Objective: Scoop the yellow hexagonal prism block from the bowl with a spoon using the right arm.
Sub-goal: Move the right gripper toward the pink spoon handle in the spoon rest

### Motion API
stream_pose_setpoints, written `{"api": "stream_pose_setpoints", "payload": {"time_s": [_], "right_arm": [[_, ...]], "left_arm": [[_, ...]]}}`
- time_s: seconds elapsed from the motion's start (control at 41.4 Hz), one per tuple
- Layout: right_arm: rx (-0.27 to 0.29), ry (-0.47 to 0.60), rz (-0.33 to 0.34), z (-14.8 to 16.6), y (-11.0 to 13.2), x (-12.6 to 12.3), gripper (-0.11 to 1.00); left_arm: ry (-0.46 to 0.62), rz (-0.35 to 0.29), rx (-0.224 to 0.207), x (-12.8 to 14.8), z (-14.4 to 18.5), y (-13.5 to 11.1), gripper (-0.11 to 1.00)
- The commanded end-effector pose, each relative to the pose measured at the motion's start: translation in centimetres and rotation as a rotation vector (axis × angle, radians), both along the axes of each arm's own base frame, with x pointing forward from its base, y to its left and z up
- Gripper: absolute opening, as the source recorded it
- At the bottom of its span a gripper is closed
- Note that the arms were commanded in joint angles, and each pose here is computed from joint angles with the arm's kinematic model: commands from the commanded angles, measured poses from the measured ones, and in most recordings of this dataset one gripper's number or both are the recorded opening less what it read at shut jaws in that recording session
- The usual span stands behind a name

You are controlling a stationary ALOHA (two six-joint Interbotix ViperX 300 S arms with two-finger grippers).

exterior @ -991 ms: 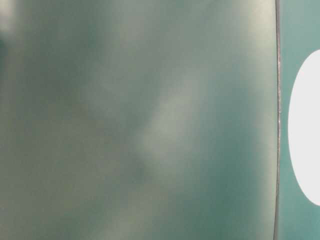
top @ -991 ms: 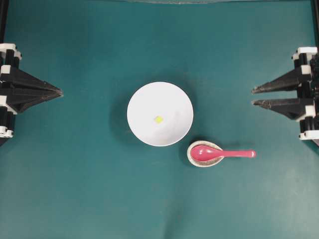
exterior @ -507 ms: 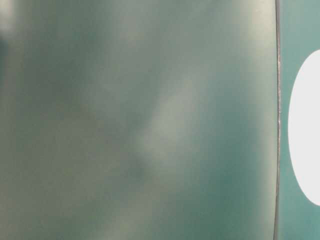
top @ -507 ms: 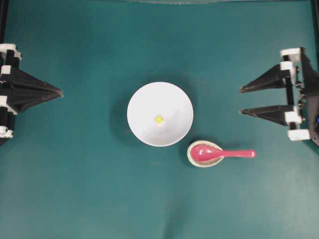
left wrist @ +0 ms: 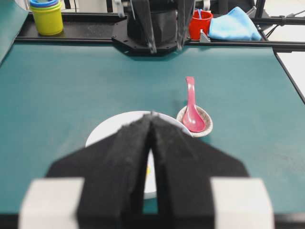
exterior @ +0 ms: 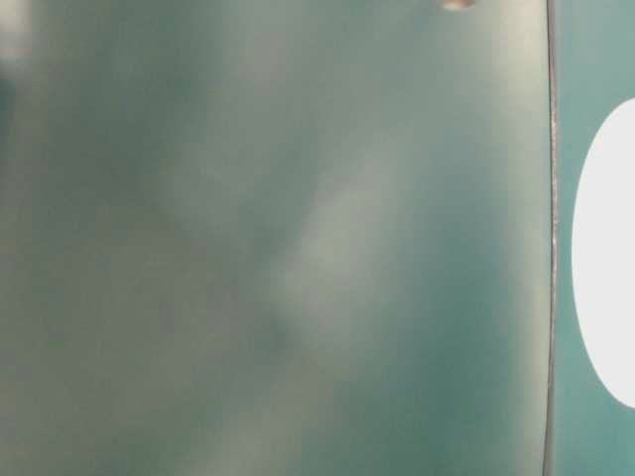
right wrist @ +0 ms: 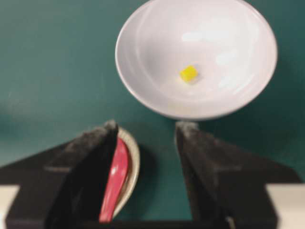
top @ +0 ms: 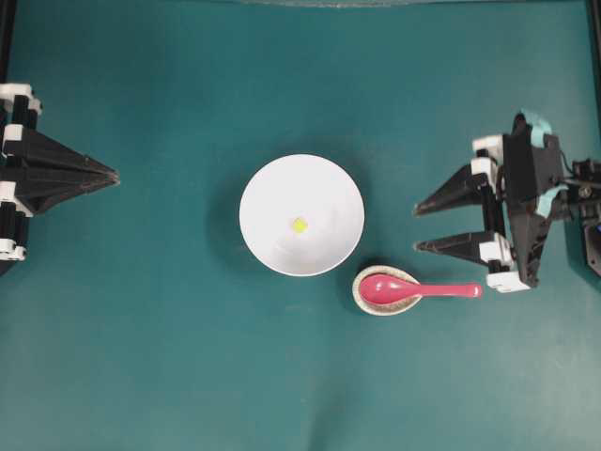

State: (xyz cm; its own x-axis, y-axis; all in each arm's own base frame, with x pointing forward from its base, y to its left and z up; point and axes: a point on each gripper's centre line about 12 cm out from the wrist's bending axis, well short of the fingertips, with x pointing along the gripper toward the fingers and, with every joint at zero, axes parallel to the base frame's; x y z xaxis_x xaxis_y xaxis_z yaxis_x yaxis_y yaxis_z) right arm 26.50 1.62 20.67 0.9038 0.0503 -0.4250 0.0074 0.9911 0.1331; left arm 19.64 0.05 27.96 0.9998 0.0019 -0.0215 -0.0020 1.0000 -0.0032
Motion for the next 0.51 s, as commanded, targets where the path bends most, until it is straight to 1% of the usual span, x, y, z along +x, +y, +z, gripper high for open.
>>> {"api": "stream_pose_setpoints", "payload": {"time_s": [0.0,0.217,0.314,0.483], "right_arm": [[0.016,-0.058,0.008,-0.6,0.5,-0.2,0.57],[0.061,-0.073,0.01,-4.4,1.8,-1.6,0.57],[0.08,-0.079,-0.008,-5.9,2.1,-2.1,0.57],[0.085,-0.106,-0.03,-7.8,2.7,-2.4,0.57]], "left_arm": [[-0.02,0.0,0.0,0.3,0.9,0.0,0.0],[-0.017,0.001,0.0,0.3,0.9,0.0,0.0],[-0.017,-0.001,0.002,0.3,0.9,0.0,0.0],[-0.015,-0.001,0.002,0.4,0.8,0.0,0.0]]}}
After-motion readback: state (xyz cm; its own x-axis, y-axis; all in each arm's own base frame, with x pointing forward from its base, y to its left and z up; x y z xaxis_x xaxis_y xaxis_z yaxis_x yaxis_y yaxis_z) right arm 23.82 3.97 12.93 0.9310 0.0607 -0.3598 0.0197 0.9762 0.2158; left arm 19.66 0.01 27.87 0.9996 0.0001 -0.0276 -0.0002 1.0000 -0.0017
